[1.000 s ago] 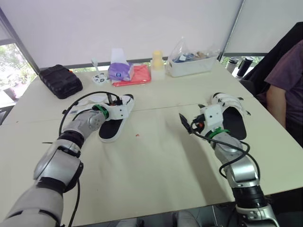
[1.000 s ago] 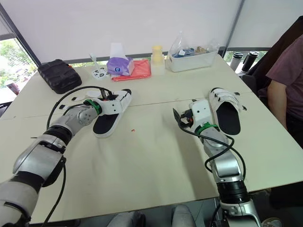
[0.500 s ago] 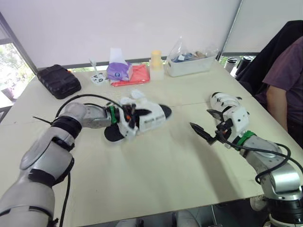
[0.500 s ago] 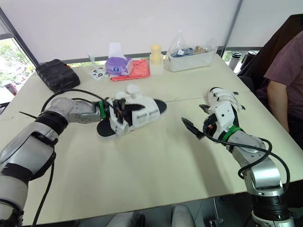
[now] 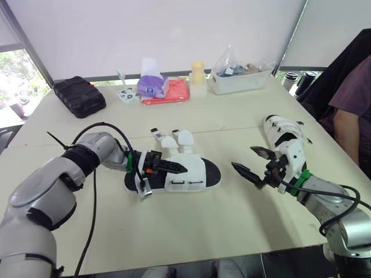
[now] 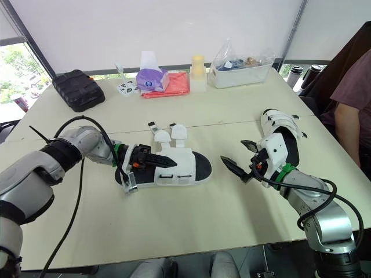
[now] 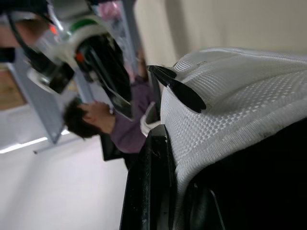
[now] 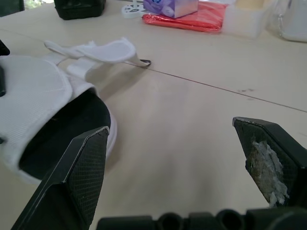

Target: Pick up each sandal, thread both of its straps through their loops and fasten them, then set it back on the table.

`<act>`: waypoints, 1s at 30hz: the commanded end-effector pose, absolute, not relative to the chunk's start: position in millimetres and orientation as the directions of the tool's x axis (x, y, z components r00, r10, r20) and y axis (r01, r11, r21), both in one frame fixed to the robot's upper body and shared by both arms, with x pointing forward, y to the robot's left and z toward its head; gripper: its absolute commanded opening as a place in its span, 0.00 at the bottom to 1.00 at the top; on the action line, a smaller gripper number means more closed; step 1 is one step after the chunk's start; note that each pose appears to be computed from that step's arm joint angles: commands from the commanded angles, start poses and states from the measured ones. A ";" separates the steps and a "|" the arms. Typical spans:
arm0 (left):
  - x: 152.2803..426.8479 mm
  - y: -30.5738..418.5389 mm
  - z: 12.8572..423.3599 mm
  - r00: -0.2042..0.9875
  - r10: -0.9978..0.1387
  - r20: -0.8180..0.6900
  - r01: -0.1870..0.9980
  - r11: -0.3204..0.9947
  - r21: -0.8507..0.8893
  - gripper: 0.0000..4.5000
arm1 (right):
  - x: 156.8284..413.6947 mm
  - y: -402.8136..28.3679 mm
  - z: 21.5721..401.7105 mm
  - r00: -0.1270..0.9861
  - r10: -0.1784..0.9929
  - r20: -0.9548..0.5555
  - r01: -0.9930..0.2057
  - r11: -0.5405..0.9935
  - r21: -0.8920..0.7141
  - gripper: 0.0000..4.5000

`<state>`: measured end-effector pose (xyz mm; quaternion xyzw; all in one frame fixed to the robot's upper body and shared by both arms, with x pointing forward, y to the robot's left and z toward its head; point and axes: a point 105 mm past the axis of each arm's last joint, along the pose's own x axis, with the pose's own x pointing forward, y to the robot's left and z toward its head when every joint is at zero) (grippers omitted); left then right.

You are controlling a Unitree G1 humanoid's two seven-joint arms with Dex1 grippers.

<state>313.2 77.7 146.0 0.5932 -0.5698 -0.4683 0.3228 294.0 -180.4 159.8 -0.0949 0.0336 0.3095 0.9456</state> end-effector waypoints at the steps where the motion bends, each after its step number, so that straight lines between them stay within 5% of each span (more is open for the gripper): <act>1: 312.7 74.5 152.4 -0.093 -0.986 -0.137 -0.366 -0.095 0.926 0.01 | 286.8 -172.1 168.0 0.772 0.626 -0.113 -0.636 0.752 -0.174 1.00; 30: 326.4 60.7 134.7 0.045 -0.984 -0.172 -0.228 -0.177 0.957 0.01 | 290.6 -164.3 159.1 0.765 0.631 -0.129 -0.644 0.751 -0.145 1.00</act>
